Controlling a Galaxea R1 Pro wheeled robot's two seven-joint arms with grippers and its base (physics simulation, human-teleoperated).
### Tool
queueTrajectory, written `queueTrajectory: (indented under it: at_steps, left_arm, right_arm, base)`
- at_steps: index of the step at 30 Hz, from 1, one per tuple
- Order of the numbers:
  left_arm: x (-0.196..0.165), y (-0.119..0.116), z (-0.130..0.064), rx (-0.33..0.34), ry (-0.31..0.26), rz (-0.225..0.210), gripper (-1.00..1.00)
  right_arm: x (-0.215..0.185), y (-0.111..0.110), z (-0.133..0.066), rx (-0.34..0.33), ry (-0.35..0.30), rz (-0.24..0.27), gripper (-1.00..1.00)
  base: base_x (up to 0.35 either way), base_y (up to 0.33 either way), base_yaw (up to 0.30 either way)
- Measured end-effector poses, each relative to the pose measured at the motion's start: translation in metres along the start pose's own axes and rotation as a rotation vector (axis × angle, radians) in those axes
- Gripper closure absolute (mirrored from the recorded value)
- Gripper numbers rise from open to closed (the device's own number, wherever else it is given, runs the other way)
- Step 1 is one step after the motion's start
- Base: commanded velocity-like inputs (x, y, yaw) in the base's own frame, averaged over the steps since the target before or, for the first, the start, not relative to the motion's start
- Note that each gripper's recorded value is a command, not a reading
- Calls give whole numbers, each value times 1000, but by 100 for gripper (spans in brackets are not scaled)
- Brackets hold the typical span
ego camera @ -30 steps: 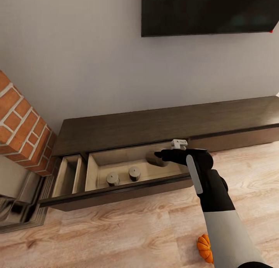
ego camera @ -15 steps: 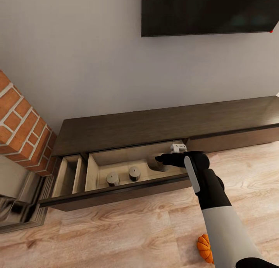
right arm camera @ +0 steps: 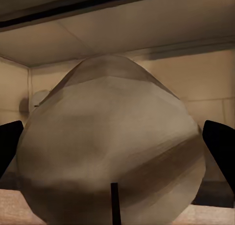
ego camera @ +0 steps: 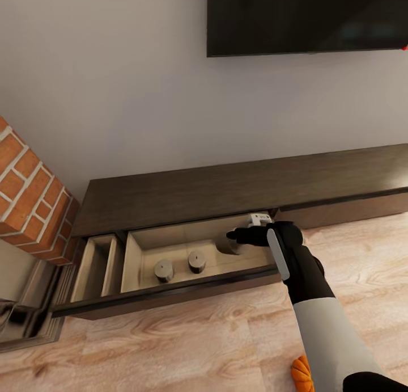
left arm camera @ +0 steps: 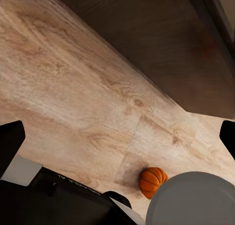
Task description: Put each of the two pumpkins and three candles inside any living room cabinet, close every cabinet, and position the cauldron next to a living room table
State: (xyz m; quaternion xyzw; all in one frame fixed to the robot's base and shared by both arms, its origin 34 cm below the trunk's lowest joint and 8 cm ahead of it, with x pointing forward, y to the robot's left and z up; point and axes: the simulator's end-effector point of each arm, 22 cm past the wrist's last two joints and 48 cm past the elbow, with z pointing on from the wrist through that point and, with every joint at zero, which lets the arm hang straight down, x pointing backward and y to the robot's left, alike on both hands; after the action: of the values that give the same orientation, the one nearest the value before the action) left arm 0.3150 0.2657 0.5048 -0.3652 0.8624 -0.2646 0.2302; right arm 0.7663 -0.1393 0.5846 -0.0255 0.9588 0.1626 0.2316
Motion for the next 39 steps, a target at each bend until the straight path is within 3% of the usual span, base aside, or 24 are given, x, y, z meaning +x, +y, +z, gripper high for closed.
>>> queueTrajectory:
  at_steps: [4,10,14,39]
  left_arm:
    - [0,1,0,-3,1,0,-100]
    - [-2,-1,0,4,5,3,-100]
    - [2,6,-2,-8,17,6,-100]
    - [8,22,-5,-44,27,7,-100]
  right_arm:
    - [18,-6,23,5,99,21,100]
    - [43,-17,43,38,208,42,100]
    - [48,-36,44,149,226,26,100]
    - [83,-22,61,150,334,34,100]
  base:
    - [168,0,0]
    - [35,0,0]
    - [4,0,0]
    - [68,12,0]
